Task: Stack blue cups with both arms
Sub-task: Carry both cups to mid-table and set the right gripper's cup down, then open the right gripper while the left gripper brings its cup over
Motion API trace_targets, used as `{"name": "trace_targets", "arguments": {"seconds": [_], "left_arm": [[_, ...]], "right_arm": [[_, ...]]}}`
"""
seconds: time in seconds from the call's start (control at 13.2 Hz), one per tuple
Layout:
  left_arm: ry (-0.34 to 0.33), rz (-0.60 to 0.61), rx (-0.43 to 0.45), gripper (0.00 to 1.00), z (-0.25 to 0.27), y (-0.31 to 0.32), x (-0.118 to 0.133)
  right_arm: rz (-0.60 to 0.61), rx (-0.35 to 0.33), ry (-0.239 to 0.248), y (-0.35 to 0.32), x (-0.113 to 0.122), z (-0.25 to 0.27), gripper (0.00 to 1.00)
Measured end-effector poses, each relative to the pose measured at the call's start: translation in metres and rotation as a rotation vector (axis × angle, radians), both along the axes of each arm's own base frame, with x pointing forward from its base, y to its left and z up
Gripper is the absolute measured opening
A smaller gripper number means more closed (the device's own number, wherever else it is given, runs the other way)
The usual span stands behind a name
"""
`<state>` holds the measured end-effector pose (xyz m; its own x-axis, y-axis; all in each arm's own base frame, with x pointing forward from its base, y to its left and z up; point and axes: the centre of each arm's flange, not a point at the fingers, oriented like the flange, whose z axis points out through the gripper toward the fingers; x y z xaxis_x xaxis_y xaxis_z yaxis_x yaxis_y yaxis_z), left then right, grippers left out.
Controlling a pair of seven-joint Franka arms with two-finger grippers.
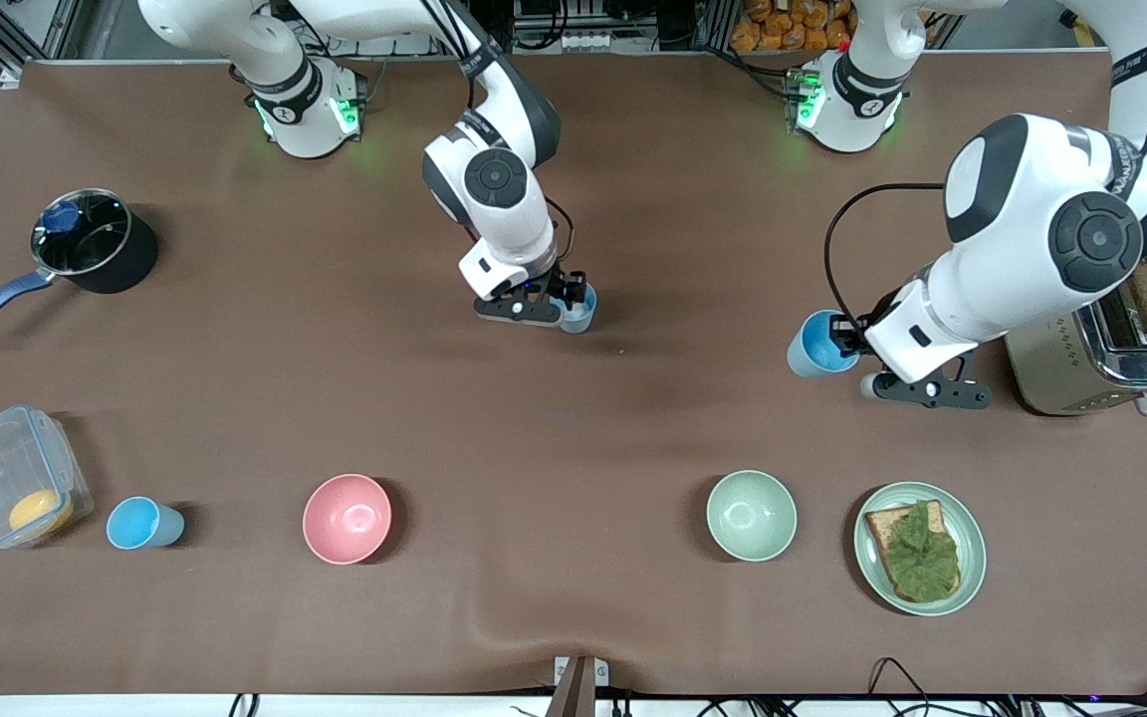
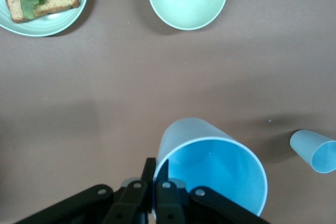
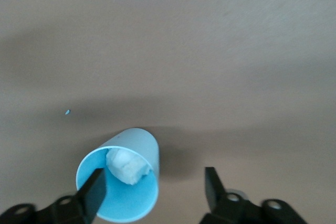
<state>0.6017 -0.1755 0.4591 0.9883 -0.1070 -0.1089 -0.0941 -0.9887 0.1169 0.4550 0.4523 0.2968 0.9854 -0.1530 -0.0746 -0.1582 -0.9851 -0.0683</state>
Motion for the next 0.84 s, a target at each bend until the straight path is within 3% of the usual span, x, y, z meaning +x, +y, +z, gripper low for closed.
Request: {"name": "trace_targets", "arguments": {"seconds": [0.08,0.38,0.53,0.84], "left_arm": [[-0.004,0.005,-0.001,0.03,0.0,-0.003,0.0],[-0.024,0.027,-0.007,0.03,0.002,-0.034,-0.007],[-0.025,0.052,-0.005,0.03,-0.004,-0.08,-0.019],[-0.036,0.133,-0.01,0.03,-0.027,-0.153,-0.04]], "right_arm": [[0.017,-0.008,0.023,-0.012,0.013,0.019,0.99],[0.08,0.007,0.066,-0.093,0.062,0.087,1.0],[0.128,0.029,0.089,-0.157,0.08,0.129,1.0],[0.126,0.084,0.039,-0.251,0.088,0.211,1.0]]}}
